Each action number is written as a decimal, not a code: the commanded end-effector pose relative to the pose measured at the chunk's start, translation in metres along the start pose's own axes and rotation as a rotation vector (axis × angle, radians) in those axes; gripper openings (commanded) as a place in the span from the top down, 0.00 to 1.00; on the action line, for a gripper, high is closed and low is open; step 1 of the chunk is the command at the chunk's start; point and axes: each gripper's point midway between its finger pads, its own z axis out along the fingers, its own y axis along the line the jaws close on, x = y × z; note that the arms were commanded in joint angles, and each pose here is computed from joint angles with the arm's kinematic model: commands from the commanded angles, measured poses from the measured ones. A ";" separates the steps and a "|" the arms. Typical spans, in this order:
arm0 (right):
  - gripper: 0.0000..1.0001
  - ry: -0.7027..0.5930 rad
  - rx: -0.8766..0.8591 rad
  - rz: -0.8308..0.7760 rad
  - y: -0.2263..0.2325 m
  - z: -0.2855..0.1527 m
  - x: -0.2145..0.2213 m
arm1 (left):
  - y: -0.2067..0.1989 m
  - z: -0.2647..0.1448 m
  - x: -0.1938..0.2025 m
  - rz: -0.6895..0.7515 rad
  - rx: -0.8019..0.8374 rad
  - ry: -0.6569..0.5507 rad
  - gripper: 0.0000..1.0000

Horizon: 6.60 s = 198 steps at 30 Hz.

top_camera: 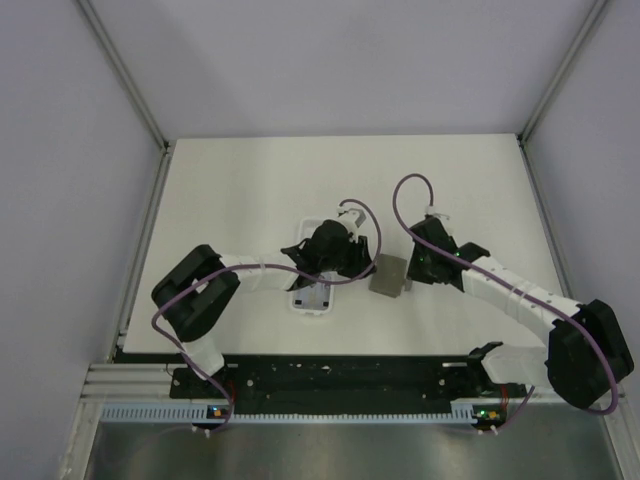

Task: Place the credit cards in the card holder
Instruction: Open the card holder at the center of the board.

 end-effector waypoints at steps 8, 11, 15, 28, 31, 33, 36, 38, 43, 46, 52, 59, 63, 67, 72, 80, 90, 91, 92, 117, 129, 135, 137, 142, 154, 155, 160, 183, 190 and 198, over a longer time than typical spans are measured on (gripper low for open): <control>1.00 -0.008 -0.040 -0.016 -0.001 0.004 -0.002 | 0.017 0.013 0.011 -0.009 -0.045 0.014 0.66; 1.00 0.000 -0.054 -0.013 0.001 0.006 0.001 | 0.024 0.015 0.017 -0.013 -0.069 0.026 0.67; 1.00 0.008 -0.084 -0.009 0.005 0.009 0.004 | 0.028 0.018 0.028 -0.025 -0.073 0.057 0.70; 1.00 -0.016 -0.141 -0.017 0.012 0.006 0.001 | 0.030 0.020 0.055 -0.043 -0.070 0.107 0.72; 1.00 -0.021 -0.150 -0.017 0.013 0.004 0.001 | 0.027 0.018 0.059 -0.044 -0.064 0.112 0.72; 1.00 -0.028 -0.158 -0.019 0.013 0.002 0.000 | 0.026 0.016 0.061 -0.050 -0.062 0.112 0.72; 1.00 -0.043 -0.176 -0.016 0.015 -0.002 -0.001 | 0.026 0.014 0.065 -0.057 -0.060 0.114 0.72; 1.00 -0.052 -0.190 -0.013 0.017 -0.004 -0.003 | 0.027 0.013 0.067 -0.062 -0.063 0.115 0.72; 1.00 -0.074 -0.231 -0.007 0.022 -0.011 -0.006 | 0.030 0.011 0.072 -0.068 -0.071 0.123 0.73; 1.00 -0.089 -0.261 -0.006 0.026 -0.015 -0.008 | 0.032 0.011 0.075 -0.069 -0.076 0.129 0.73; 1.00 -0.131 -0.344 -0.001 0.037 -0.024 -0.013 | 0.037 0.009 0.083 -0.073 -0.086 0.144 0.73; 1.00 -0.134 -0.473 -0.002 0.057 -0.030 -0.010 | 0.042 0.005 0.087 -0.069 -0.104 0.146 0.73; 1.00 -0.134 -0.539 -0.010 0.067 -0.030 -0.008 | 0.045 0.003 0.090 -0.070 -0.111 0.150 0.73; 1.00 -0.139 -0.636 -0.019 0.081 -0.034 -0.007 | 0.051 0.002 0.095 -0.069 -0.134 0.160 0.71; 1.00 -0.136 -0.744 -0.033 0.095 -0.040 -0.002 | 0.058 -0.005 0.101 -0.069 -0.157 0.163 0.69; 1.00 -0.080 -0.773 -0.048 0.103 -0.031 0.007 | 0.074 -0.015 0.117 -0.068 -0.209 0.182 0.68; 1.00 -0.057 -0.690 -0.054 0.096 -0.009 0.008 | 0.088 -0.036 0.129 -0.085 -0.274 0.191 0.68; 1.00 -0.058 -0.686 -0.056 0.097 -0.008 0.007 | 0.087 -0.039 0.128 -0.084 -0.275 0.187 0.68; 1.00 -0.050 -0.676 -0.056 0.095 -0.004 0.009 | 0.086 -0.041 0.127 -0.082 -0.277 0.184 0.68; 1.00 -0.052 -0.685 -0.065 0.104 0.000 0.001 | -0.012 -0.100 0.009 0.073 -0.021 -0.080 0.72; 1.00 -0.090 -0.700 -0.080 0.104 -0.026 -0.010 | -0.016 -0.094 -0.002 0.087 -0.031 -0.089 0.73; 1.00 -0.068 -0.757 -0.068 0.114 -0.032 -0.007 | 0.001 -0.088 0.000 0.069 -0.112 -0.092 0.73; 1.00 -0.062 -0.780 -0.063 0.117 -0.034 -0.007 | 0.007 -0.085 0.004 0.065 -0.140 -0.076 0.75; 1.00 -0.048 -0.799 -0.067 0.123 -0.035 -0.004 | 0.011 -0.084 0.008 0.051 -0.150 -0.072 0.82; 1.00 -0.017 -0.818 -0.110 0.149 -0.032 0.005 | 0.019 -0.090 0.013 0.045 -0.180 -0.077 1.00; 1.00 -0.016 -0.814 -0.113 0.150 -0.031 0.006 | 0.016 -0.093 0.010 0.051 -0.168 -0.087 1.00; 1.00 -0.014 -0.806 -0.111 0.154 -0.027 0.006 | -0.001 -0.105 -0.010 0.074 -0.122 -0.139 1.00; 1.00 0.014 -0.810 -0.112 0.160 -0.019 0.012 | -0.034 -0.061 -0.018 0.139 0.016 -0.052 1.00; 1.00 0.009 -0.790 -0.116 0.156 -0.017 0.012 | -0.010 -0.056 -0.006 0.169 -0.082 -0.002 1.00; 1.00 -0.001 -0.735 -0.106 0.150 -0.009 0.010 | 0.024 -0.059 0.023 0.181 -0.207 0.083 1.00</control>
